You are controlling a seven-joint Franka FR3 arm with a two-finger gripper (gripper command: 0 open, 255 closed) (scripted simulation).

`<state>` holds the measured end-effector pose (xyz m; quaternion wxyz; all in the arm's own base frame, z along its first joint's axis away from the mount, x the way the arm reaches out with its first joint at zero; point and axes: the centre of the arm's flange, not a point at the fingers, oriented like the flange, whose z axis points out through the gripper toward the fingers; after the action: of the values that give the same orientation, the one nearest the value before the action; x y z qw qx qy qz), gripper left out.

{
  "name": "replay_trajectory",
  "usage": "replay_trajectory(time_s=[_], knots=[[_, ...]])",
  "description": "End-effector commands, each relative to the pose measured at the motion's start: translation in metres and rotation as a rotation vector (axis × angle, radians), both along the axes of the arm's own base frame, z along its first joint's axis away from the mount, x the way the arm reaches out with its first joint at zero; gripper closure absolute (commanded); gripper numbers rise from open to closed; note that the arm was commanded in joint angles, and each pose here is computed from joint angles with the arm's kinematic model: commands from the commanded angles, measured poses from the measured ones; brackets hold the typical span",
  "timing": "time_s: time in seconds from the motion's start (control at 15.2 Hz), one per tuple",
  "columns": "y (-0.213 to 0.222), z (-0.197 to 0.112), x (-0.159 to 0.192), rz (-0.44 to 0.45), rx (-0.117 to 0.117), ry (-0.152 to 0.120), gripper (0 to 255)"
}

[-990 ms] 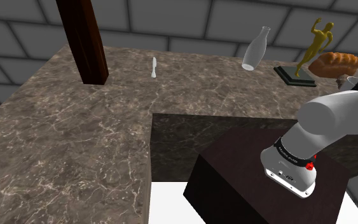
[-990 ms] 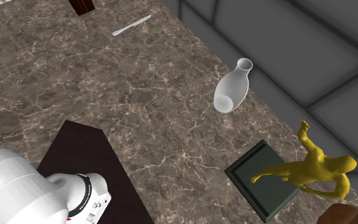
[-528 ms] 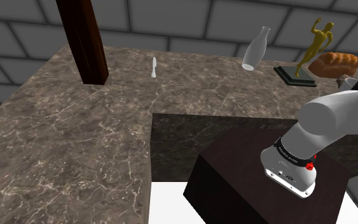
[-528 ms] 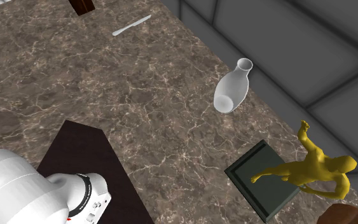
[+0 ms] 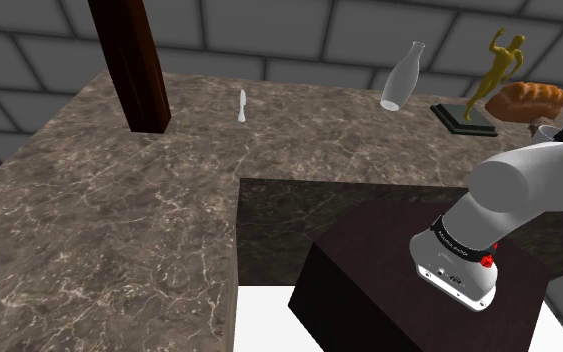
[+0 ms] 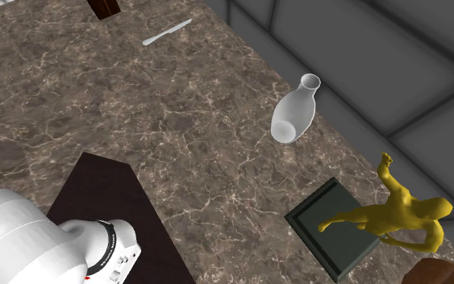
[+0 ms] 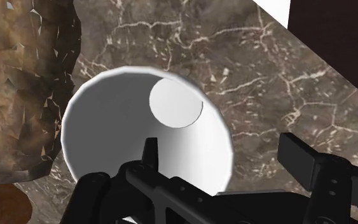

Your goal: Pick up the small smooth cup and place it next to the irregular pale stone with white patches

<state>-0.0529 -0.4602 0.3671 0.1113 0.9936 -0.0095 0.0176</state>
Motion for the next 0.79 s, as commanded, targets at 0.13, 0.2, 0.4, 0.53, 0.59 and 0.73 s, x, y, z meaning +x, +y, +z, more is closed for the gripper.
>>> replay_trajectory(time_s=[0.13, 0.2, 0.4, 0.53, 0.59, 0.73], knots=[[0.009, 0.039, -0.001, 0.000, 0.000, 0.000, 0], [0.011, 0.049, -0.002, 0.000, 0.000, 0.000, 0], [0.011, 0.049, -0.002, 0.000, 0.000, 0.000, 0], [0.011, 0.049, -0.002, 0.000, 0.000, 0.000, 0], [0.011, 0.049, -0.002, 0.000, 0.000, 0.000, 0], [0.011, 0.049, -0.002, 0.000, 0.000, 0.000, 0]])
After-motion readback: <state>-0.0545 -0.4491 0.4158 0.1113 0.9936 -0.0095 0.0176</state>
